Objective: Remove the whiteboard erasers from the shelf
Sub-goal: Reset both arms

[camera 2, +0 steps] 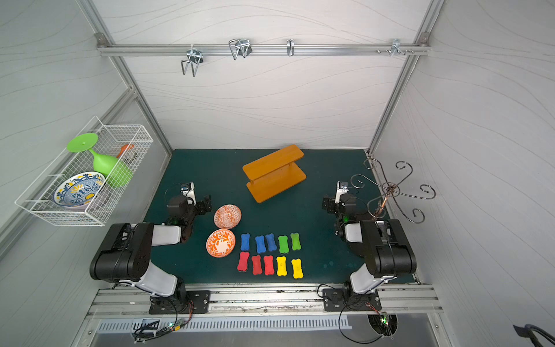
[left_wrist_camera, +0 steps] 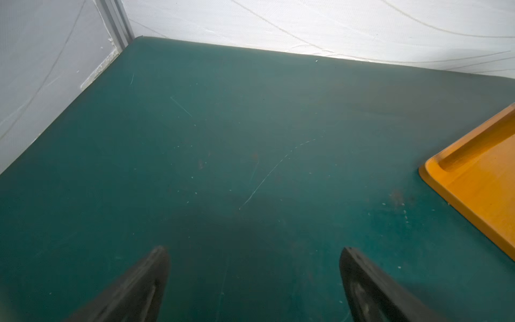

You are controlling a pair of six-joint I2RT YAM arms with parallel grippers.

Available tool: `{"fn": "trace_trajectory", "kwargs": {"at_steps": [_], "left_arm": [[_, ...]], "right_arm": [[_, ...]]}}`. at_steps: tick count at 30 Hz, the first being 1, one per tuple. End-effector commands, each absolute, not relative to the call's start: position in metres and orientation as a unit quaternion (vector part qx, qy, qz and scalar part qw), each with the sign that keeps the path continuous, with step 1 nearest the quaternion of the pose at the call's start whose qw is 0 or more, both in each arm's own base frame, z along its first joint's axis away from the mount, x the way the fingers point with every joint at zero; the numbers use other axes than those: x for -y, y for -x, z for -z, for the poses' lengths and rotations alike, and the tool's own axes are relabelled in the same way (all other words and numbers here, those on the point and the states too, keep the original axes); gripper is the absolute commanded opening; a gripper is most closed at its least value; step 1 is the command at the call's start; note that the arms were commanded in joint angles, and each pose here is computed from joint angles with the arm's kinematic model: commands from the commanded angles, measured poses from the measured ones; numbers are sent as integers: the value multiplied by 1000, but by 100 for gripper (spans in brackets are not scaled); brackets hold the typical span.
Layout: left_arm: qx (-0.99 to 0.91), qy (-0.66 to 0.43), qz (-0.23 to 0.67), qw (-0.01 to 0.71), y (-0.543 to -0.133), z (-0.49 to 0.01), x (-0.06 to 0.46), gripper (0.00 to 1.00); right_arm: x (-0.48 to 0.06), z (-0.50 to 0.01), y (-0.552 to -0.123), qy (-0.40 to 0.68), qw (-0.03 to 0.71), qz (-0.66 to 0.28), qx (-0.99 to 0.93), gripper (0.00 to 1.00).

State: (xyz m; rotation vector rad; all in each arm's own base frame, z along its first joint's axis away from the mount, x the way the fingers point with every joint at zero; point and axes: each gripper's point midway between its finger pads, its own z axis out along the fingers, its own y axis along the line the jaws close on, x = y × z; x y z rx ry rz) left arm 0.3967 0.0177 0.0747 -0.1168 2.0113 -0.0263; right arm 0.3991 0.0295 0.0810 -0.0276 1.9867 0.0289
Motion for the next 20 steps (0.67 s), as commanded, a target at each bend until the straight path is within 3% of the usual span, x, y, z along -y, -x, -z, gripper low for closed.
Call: {"fn": "trace_trajectory", "kwargs": {"at_steps": [1,20], "left_arm": [[-834,57,5,549,-405,-86,-21,100],[-834,56,5,550,-405,-86,-21,100]], "right_arm": [[-30,-81,-401,14,543,-8,-840,99],[-33,-81,-402,20,541,-15,-840,99]]}}
